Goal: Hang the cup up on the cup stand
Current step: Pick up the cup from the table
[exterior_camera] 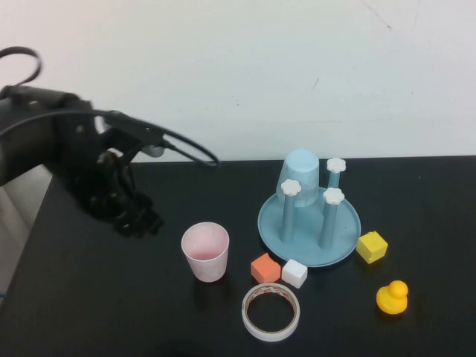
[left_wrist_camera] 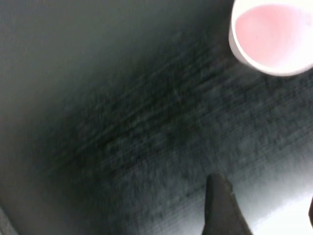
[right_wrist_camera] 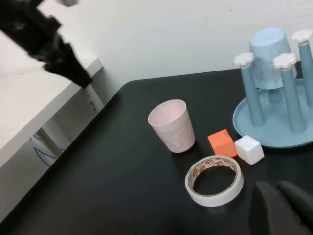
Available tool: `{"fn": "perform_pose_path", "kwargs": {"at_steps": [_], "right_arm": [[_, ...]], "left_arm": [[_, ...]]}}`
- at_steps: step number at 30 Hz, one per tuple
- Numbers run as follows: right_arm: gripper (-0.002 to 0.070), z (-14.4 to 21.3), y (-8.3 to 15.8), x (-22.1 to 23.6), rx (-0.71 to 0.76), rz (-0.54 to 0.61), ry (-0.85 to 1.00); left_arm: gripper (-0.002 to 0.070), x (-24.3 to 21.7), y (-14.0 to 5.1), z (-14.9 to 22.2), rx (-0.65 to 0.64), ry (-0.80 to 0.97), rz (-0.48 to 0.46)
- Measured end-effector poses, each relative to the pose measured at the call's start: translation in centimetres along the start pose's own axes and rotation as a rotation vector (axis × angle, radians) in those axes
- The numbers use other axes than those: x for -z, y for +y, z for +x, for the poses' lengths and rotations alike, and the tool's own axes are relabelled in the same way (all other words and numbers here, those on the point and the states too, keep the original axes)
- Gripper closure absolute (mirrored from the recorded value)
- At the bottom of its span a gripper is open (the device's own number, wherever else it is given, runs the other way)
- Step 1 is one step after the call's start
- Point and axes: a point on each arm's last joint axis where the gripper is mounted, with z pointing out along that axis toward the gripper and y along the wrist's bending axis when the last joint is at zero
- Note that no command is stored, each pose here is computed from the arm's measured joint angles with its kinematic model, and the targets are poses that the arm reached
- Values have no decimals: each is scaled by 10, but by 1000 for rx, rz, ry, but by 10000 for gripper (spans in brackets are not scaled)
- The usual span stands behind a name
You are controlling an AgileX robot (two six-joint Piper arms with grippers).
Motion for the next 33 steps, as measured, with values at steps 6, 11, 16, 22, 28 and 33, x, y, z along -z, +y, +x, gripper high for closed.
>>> {"fn": "perform_pose_path", "kwargs": {"at_steps": [6,11,16,22,28,33], "right_arm": [[678,0,0,0,0,0,0],[678,0,0,0,0,0,0],[678,0,0,0,0,0,0],[678,0,0,0,0,0,0],[678,0,0,0,0,0,0],[678,0,0,0,0,0,0]], "left_arm": [[317,-33,7,-31,-4,8,8],[283,-69,10,-48,0,37,19],[277,-106,11,-57,8,72,39],[276,-143,11,-60,17,110,60],[276,-165,-1,-63,16,125,91],[276,-165,-22,-70,-39,115,94]]}}
